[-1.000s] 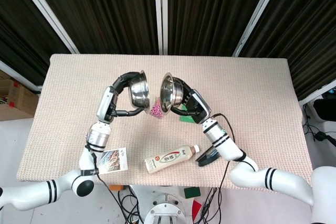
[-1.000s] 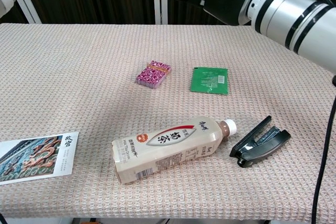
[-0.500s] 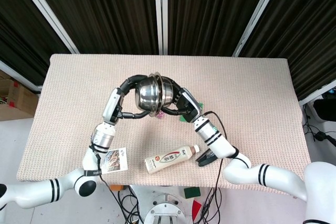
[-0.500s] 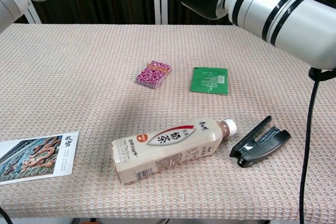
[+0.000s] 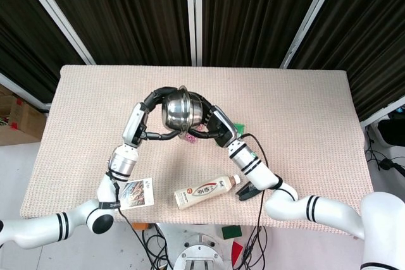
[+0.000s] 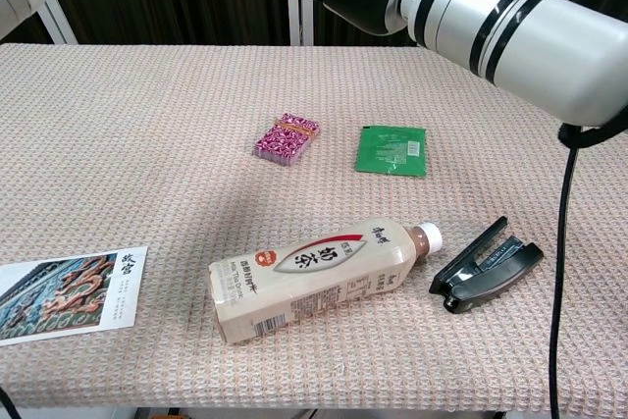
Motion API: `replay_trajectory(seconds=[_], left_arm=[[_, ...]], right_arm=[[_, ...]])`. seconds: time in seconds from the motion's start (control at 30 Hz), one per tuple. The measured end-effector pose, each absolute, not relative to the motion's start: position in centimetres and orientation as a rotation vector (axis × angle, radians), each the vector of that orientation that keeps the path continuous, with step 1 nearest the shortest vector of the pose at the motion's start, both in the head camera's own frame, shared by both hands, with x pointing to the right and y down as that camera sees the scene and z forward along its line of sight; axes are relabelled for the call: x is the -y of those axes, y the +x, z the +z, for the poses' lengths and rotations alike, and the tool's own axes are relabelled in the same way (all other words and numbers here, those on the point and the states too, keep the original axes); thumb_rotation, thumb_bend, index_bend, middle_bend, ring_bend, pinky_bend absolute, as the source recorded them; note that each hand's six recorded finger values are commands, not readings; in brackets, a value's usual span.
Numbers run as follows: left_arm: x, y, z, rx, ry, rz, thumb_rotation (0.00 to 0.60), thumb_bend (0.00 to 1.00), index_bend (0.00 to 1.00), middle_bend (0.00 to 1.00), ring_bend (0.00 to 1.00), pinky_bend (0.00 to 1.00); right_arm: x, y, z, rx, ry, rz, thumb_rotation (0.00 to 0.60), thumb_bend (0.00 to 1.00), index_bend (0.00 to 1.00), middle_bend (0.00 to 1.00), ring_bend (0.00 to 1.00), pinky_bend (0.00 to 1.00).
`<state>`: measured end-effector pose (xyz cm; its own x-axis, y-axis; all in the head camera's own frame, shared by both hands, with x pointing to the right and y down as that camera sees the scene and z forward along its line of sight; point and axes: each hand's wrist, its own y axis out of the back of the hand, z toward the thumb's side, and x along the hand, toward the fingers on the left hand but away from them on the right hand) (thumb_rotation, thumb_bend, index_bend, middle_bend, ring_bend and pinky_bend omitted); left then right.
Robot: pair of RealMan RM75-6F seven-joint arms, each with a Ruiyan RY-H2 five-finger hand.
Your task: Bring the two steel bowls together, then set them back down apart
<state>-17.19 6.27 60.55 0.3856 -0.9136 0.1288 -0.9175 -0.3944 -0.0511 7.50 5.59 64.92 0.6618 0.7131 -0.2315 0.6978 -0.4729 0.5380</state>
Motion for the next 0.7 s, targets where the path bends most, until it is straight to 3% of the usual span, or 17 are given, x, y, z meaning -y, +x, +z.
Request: replay_trajectory(seconds=[0.23, 0.53, 0.7], left_arm=[[-5.6, -20.0, 60.0, 1.817, 2.524, 0.191, 0.6, 0.18, 0.52, 0.56, 0.5, 0.64], [-6.0, -17.0, 60.0, 1.706, 2.599, 0.179, 0.6, 0.19, 0.52, 0.56, 0.5, 0.64], [-5.8, -18.2, 59.7, 1.758, 2.58, 0.173, 0.6, 0.19, 0.52, 0.56, 0.5, 0.64]], right_arm=[[-4.7, 10.5, 65.5, -1.181, 2.205, 0.036, 0.6, 0.39, 0.67, 0.51, 0.45, 0.43], [-5.7, 7.0, 64.9, -1.076, 2.274, 0.019, 0.6, 0.39, 0.67, 0.51, 0.45, 0.43], [-5.2, 8.3, 65.1, -1.127, 2.25, 0.032, 0.6, 0.39, 0.67, 0.51, 0.45, 0.43]])
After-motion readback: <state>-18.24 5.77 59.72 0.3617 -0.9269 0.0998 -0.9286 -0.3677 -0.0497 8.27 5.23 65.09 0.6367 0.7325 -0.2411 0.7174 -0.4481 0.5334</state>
